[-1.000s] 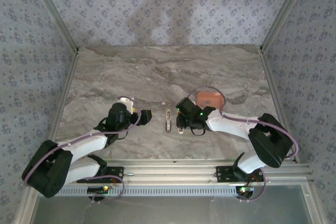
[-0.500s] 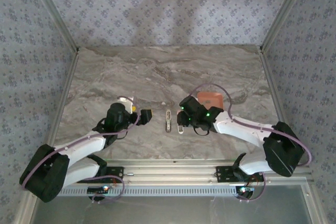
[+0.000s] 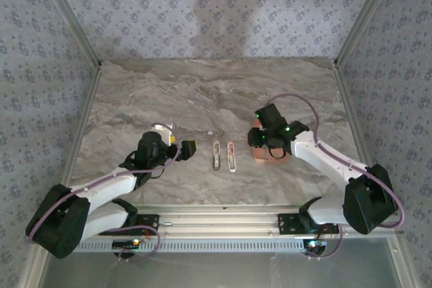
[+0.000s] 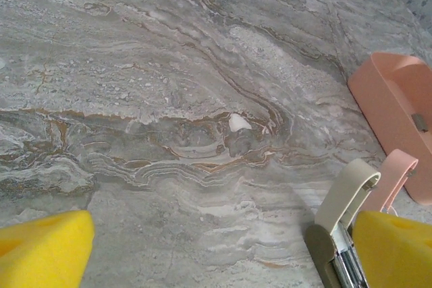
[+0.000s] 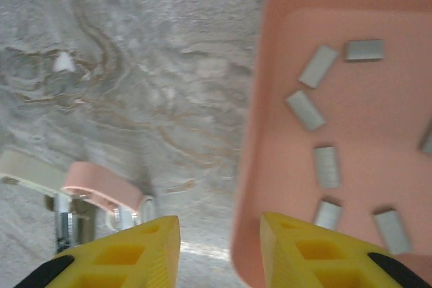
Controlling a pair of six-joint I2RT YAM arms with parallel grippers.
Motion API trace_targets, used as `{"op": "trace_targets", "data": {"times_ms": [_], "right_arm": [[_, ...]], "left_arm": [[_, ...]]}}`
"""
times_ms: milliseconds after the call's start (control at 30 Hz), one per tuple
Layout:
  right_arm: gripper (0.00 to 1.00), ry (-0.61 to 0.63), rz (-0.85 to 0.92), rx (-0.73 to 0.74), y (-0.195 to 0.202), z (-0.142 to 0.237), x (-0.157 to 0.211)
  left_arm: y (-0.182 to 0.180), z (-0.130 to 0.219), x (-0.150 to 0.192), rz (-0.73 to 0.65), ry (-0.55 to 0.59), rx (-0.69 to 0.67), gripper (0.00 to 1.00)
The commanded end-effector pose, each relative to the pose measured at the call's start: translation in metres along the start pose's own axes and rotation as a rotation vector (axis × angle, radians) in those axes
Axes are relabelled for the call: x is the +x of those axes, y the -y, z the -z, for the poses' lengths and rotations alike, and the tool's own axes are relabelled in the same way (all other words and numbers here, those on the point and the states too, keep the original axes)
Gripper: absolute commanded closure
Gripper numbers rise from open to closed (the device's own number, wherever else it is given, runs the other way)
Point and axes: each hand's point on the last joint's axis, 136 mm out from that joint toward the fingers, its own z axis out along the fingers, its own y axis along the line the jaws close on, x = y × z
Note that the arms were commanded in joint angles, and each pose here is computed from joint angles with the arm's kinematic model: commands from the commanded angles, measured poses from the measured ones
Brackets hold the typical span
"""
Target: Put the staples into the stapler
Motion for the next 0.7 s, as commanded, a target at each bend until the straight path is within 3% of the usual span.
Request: {"op": "trace_targets", "data": {"times_ms": [0,267,667], "right_arm": [[0.63,-0.099,0.052,0.025,0.018,0.0,0.005],[0.63,-0.255,0.039,0.108,0.054,-0.03,0.0],[0.63,-0.381,0.155,0.112,0.063,-0.051,0.007]], "left_arm": [[0.009,-0.003,-0.018,-0.028,0.038,0.03,0.02],[0.007,-0.012,-0.016,-0.017,0.021,0.02,0.02],[0.002,-0.023,-0.013,-0.008,-0.002,0.002,0.02]]}}
